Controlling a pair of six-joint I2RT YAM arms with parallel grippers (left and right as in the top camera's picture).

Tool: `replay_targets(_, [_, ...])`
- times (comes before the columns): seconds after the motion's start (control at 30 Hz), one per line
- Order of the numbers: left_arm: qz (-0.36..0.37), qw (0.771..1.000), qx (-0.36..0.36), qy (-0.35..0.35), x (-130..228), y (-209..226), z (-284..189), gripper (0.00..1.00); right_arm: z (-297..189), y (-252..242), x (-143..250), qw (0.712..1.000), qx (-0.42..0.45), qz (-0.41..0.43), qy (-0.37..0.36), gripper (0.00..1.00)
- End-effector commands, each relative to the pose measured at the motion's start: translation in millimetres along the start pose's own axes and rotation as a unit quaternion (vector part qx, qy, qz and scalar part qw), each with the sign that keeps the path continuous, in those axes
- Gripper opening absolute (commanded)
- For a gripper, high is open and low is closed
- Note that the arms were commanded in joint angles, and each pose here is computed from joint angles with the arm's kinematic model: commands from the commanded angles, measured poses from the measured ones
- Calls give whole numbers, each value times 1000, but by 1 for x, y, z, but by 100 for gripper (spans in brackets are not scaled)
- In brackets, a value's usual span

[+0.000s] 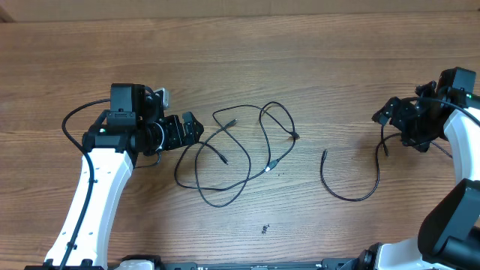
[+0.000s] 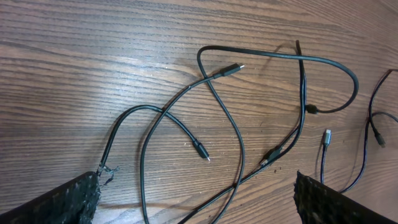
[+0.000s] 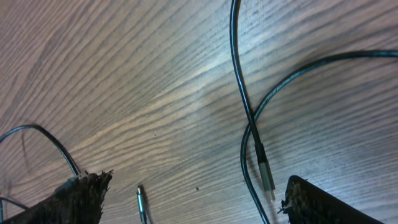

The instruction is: Untangle cables

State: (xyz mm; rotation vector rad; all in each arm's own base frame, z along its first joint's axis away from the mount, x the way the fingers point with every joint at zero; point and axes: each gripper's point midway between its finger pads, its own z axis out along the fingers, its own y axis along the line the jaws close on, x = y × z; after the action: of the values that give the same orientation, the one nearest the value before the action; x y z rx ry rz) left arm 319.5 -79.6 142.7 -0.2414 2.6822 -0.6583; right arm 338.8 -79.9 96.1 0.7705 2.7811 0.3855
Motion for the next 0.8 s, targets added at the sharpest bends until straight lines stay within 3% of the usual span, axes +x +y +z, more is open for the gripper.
replay_targets(0.0, [9, 1000, -1, -2, -2, 0, 0, 100, -10, 8, -1, 1000, -12, -9, -6, 91])
replay_targets(0.3, [9, 1000, -1, -2, -2, 0, 0, 100, -13, 78, 38, 976, -161, -133, 56, 90])
replay_targets(0.53, [9, 1000, -1, -2, -2, 0, 0, 100, 7, 140, 76, 956, -142, -245, 77, 88])
replay_targets(0.77, [9, 1000, -1, -2, -2, 0, 0, 100, 21, 203, 108, 912, -139, -384, 40, 88])
